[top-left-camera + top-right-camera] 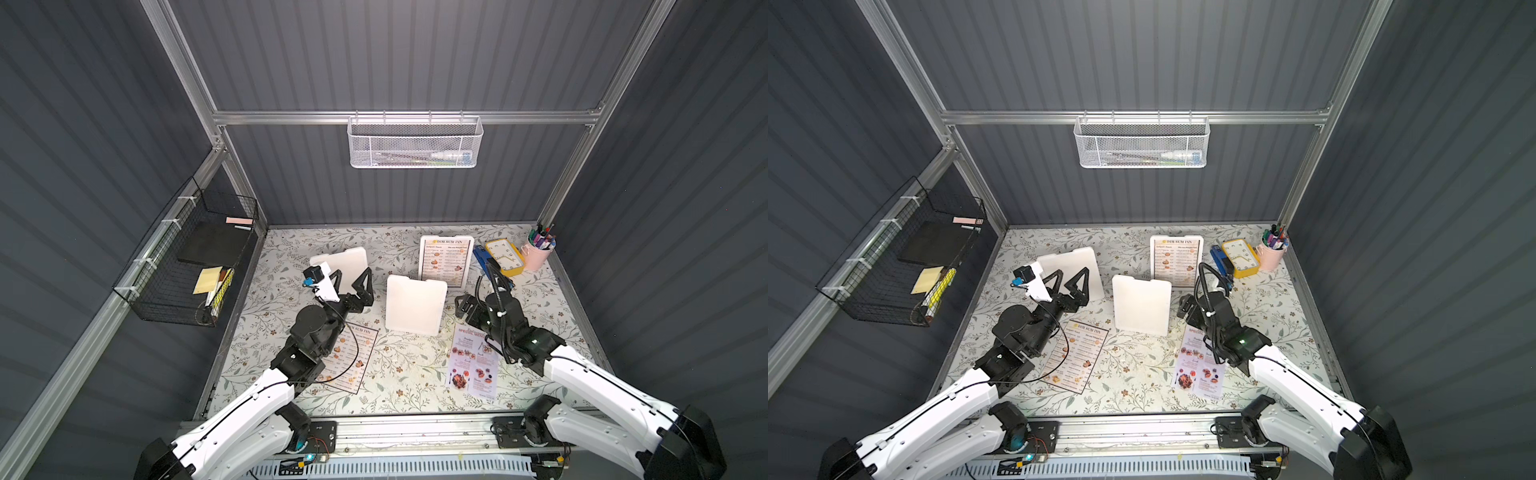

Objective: Insert the menus into the narrow rack
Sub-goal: Place the narrow rack at the center of the board, then pick up the menu from the center of the board.

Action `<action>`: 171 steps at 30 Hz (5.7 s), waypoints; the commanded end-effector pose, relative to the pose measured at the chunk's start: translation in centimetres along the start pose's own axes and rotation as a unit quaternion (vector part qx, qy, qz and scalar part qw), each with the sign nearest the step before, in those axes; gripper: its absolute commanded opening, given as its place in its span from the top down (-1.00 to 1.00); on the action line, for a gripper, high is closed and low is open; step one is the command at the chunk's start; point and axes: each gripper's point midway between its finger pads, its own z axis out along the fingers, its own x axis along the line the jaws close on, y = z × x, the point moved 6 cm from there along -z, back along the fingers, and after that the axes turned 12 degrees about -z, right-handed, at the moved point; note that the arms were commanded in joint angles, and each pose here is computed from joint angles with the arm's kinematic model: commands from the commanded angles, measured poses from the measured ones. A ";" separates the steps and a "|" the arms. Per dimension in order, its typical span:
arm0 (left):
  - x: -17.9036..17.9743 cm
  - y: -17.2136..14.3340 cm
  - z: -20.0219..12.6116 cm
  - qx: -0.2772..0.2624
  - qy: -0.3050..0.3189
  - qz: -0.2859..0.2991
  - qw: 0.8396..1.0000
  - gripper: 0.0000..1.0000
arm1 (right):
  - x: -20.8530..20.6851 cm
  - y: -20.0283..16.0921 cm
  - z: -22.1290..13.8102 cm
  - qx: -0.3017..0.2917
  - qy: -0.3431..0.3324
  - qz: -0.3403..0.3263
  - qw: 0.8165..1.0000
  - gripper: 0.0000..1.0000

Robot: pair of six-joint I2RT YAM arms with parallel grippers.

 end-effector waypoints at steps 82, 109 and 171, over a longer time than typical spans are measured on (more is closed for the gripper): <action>-4.9 -38.0 -0.1 0.473 0.046 0.161 0.865 -0.15 | -7.6 -14.8 5.4 0.283 -0.154 0.033 0.946 -0.31; -13.9 -23.9 0.1 0.339 -0.104 0.056 0.933 -0.61 | -4.4 -8.2 0.0 0.168 -0.039 -0.002 0.985 0.51; -14.0 -13.7 -2.2 0.235 -0.295 -0.058 0.924 -0.17 | 7.7 6.3 -15.2 -0.144 0.356 -0.084 0.920 0.52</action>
